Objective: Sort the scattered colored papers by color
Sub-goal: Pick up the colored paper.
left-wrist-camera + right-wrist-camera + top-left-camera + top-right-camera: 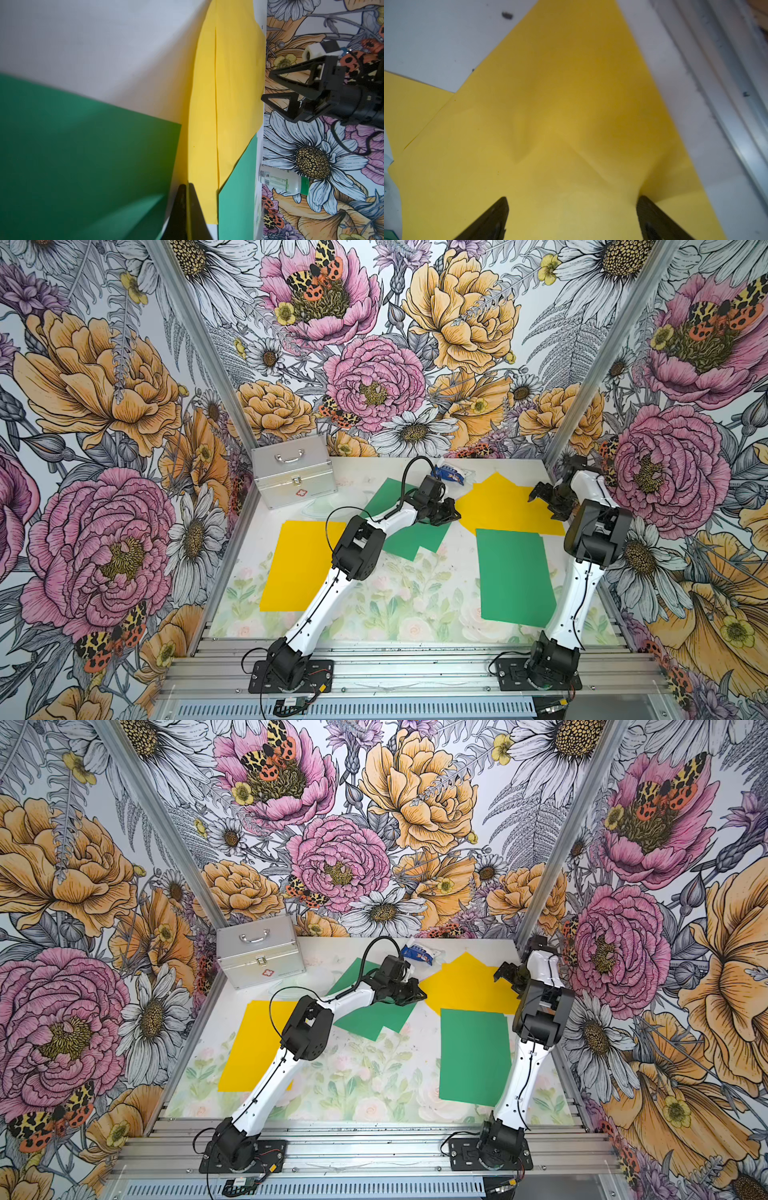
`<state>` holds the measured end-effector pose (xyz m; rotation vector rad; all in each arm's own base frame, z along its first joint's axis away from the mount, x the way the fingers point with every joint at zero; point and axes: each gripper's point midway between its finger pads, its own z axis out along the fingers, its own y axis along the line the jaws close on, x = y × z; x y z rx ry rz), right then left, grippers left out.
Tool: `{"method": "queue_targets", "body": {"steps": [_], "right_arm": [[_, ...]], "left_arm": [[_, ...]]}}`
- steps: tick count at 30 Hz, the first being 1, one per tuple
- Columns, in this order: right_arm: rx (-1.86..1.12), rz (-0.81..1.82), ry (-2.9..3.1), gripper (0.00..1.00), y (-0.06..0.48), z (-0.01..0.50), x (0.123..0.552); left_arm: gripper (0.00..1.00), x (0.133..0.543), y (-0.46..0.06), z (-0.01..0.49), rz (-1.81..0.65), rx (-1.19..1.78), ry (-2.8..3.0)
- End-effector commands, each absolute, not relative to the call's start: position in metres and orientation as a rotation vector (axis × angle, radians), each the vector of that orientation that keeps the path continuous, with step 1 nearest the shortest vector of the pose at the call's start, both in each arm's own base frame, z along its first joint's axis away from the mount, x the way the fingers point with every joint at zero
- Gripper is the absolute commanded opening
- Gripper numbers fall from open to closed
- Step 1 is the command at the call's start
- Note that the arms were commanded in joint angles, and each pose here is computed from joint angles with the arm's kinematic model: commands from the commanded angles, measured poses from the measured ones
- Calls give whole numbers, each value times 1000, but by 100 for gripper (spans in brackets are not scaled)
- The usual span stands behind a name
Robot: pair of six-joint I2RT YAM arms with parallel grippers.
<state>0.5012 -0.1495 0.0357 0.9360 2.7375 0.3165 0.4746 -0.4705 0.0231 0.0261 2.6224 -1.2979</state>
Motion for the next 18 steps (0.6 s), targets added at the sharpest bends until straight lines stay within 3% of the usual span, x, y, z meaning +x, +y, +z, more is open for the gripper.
{"method": "queue_targets", "body": {"steps": [1,18], "right_arm": [[827,367,2736,97,-117,63,507],[606,594,2692,100,-14,86,521]], "left_arm": [[0,494,-446,58,-1234,21,2546],[0,478,-363,122,-1092,8,2468]]}}
